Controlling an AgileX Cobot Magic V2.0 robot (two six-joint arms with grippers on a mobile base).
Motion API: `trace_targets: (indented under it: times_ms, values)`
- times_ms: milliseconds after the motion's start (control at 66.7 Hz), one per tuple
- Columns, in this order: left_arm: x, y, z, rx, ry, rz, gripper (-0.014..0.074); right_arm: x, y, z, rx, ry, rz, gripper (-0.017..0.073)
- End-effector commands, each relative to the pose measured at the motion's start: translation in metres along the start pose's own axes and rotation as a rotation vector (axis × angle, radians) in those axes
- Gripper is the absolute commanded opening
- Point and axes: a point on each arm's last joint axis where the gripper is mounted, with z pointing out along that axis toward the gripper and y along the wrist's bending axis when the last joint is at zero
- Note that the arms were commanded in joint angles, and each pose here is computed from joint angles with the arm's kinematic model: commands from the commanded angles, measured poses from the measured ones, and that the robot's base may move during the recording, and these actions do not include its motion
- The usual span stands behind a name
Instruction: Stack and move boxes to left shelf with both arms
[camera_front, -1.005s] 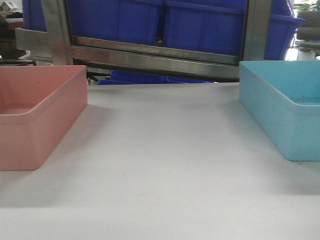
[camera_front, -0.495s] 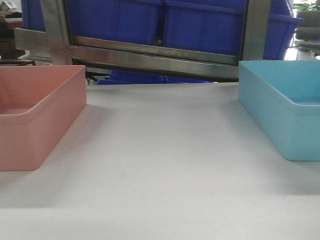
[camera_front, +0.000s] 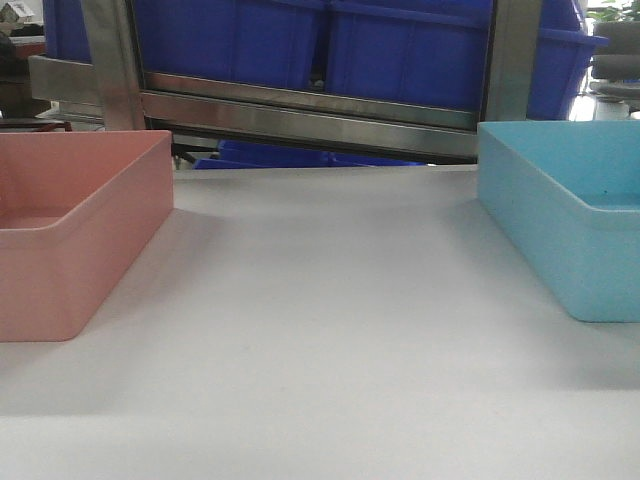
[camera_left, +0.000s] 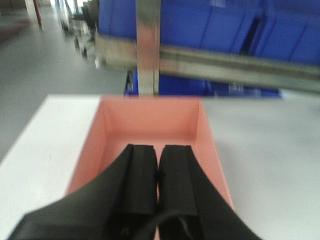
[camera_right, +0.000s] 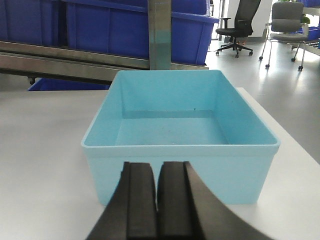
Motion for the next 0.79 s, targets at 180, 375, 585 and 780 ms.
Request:
trace_targets:
  times_ms: [180,375,585,780]
  values:
    - [-0.054,0.0,0.058,0.022,0.2,-0.001,0.0188,-0.016,0.001,-0.003,-0.005,-0.133,-0.01,0.0055]
    - [-0.06,0.015,0.097,-0.037,0.358,0.008,0.0529,-0.016,0.001,-0.003,-0.005,-0.133,-0.01,0.0055]
    - [-0.068,0.077,0.132,-0.145,0.513,0.009,0.0554,-0.016,0.001,-0.003,-0.005,-0.133,-0.01,0.0055]
    - [-0.063,0.112,0.178,-0.077,0.592,-0.005,0.0553,-0.016,0.001,-0.003,-0.005,-0.133,-0.01,0.0055]
